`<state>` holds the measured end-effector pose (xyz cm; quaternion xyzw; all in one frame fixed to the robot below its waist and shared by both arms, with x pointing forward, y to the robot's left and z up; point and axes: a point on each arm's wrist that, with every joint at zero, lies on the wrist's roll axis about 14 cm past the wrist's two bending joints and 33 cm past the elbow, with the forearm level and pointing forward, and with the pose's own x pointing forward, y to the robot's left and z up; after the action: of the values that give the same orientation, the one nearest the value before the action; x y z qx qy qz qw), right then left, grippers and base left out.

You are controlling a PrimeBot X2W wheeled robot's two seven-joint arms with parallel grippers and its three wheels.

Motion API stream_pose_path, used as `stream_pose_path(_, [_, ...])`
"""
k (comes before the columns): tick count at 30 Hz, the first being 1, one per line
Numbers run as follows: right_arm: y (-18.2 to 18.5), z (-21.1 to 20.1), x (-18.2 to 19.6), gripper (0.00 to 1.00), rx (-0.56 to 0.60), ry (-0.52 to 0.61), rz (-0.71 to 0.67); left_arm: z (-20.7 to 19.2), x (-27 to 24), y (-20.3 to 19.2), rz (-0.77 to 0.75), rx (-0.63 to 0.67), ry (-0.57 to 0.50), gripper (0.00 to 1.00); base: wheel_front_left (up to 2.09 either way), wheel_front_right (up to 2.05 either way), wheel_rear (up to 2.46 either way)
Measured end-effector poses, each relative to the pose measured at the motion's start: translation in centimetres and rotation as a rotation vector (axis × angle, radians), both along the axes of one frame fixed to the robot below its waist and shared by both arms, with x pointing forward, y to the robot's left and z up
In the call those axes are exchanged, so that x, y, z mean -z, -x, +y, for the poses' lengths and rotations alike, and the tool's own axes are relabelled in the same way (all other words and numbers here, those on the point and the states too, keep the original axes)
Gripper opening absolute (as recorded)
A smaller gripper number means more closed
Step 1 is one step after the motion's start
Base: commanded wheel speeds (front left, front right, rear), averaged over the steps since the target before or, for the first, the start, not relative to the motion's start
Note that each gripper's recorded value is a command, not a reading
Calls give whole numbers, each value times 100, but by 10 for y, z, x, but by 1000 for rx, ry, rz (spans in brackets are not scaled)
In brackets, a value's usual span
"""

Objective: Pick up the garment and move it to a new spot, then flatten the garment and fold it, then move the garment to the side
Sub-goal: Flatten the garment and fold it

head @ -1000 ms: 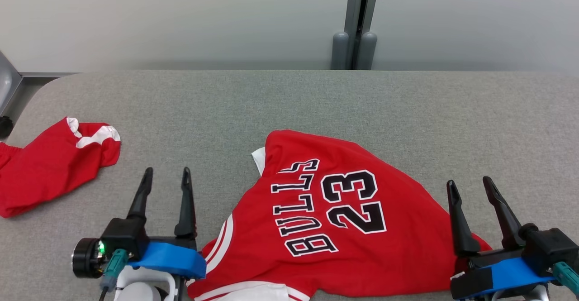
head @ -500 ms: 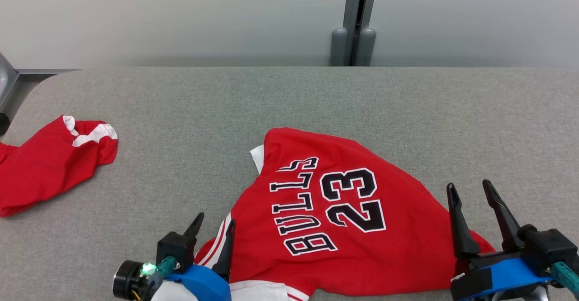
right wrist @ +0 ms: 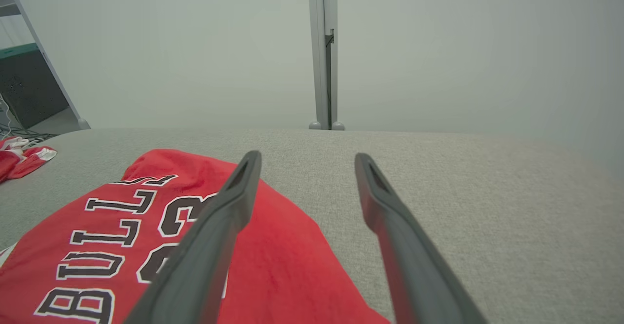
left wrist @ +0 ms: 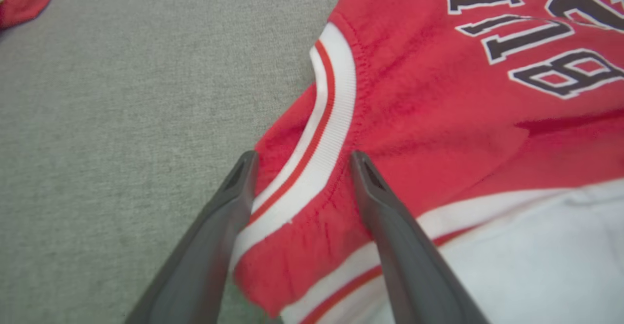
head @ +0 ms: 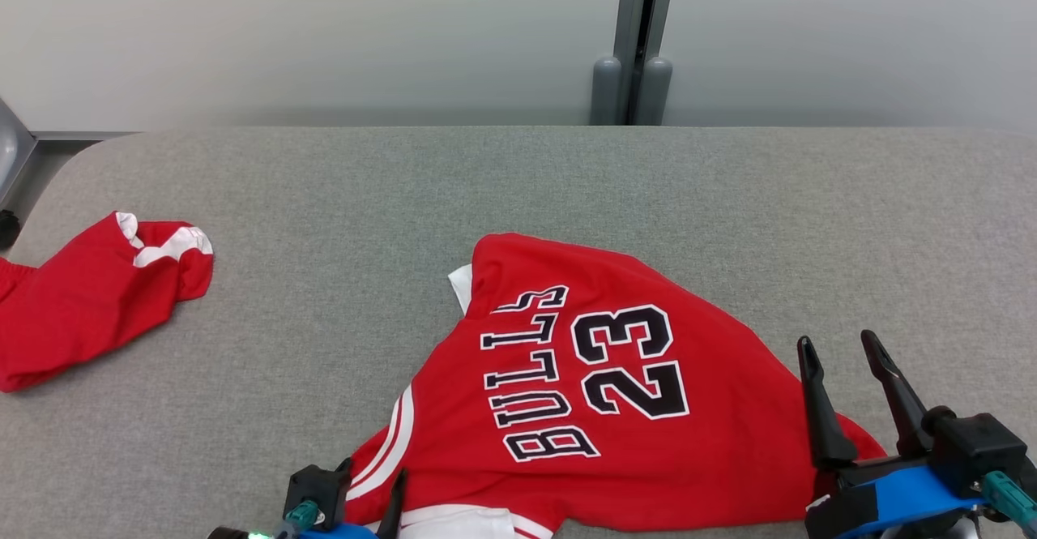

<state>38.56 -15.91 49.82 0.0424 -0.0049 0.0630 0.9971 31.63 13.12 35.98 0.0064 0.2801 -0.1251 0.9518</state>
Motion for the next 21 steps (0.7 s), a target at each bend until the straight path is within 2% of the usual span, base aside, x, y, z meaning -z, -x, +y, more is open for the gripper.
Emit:
stream_pose_path(9, [4,-2,2,100,4,3,10,1,15,6,86,-1,-2,100,0,0,0])
stream_pose_path(10, [4,-2,2,100,4,4,12,-1,16,7,97,5,1,84,0,0,0])
stream_pose_path(12, [5,-2,1,100,4,4,11,-3,18,7,107,14,-1,14,0,0,0])
stream_pose_path(13, [5,-2,1,100,4,4,11,-4,18,7,109,18,1,0,0,0,0])
stream_pose_path(17, [6,-3,0,100,7,4,7,-8,16,4,95,31,9,0,0,0,0])
stream_pose_path(21, [6,-3,-1,100,9,4,4,-11,-4,-15,-4,27,30,0,0,0,0])
